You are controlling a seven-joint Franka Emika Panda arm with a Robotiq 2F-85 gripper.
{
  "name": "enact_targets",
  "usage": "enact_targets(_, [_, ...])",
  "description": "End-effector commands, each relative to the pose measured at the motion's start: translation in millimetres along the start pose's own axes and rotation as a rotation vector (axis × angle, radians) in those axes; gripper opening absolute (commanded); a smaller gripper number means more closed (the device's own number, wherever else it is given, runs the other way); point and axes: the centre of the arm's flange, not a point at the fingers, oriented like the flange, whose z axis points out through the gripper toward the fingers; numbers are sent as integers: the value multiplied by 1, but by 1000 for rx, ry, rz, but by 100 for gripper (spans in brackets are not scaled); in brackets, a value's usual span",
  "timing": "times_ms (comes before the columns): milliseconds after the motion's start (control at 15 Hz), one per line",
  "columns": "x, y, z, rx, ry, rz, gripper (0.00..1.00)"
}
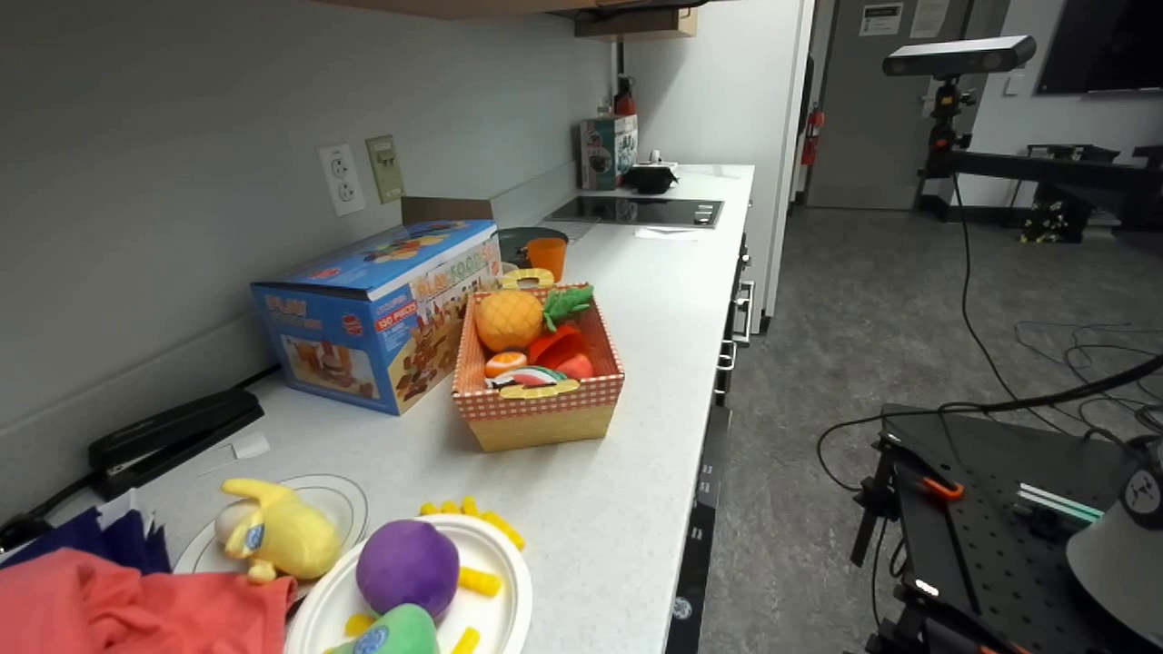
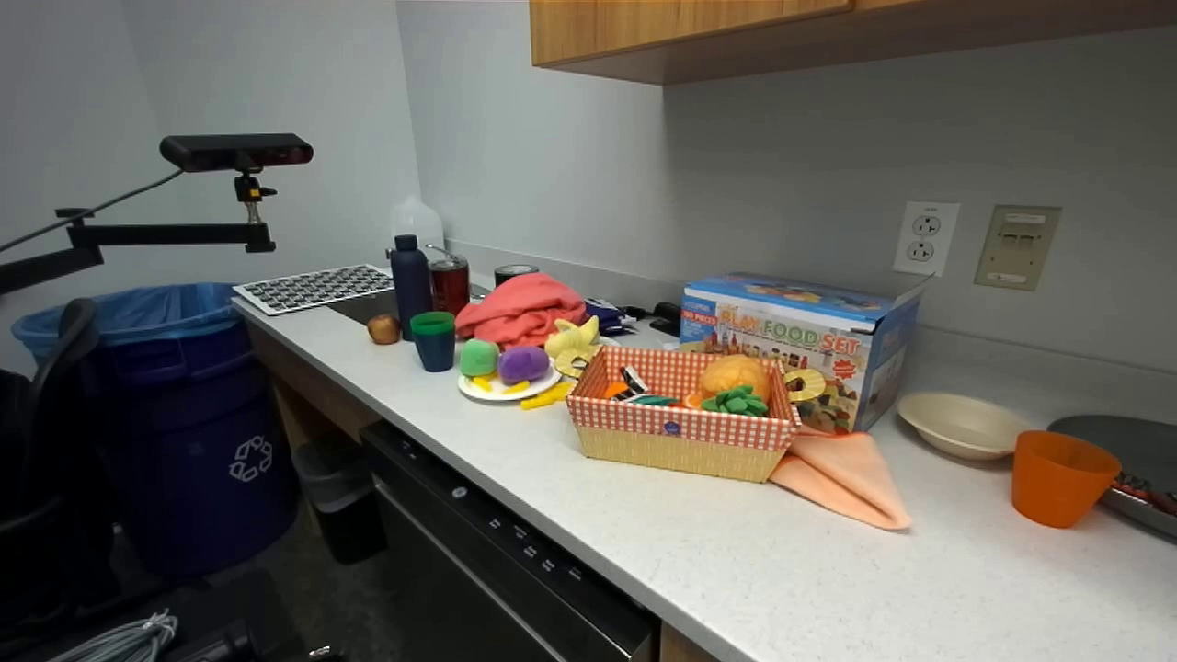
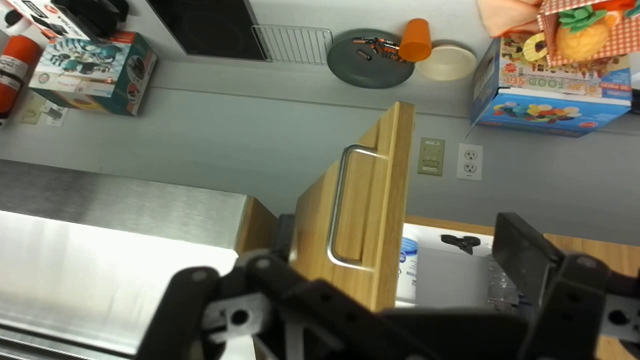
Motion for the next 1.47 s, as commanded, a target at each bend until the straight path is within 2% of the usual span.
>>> enact_targets(0, [8, 36, 6, 80, 63, -59, 100])
enact_targets(467, [11, 49, 15, 177, 139, -100, 100])
enact_targets(533, [12, 49, 14, 178, 146, -85, 100])
enact_targets(600, [5, 37, 19, 145, 115, -76, 100])
enact_targets(1400, [4, 36, 19, 143, 110, -72, 100])
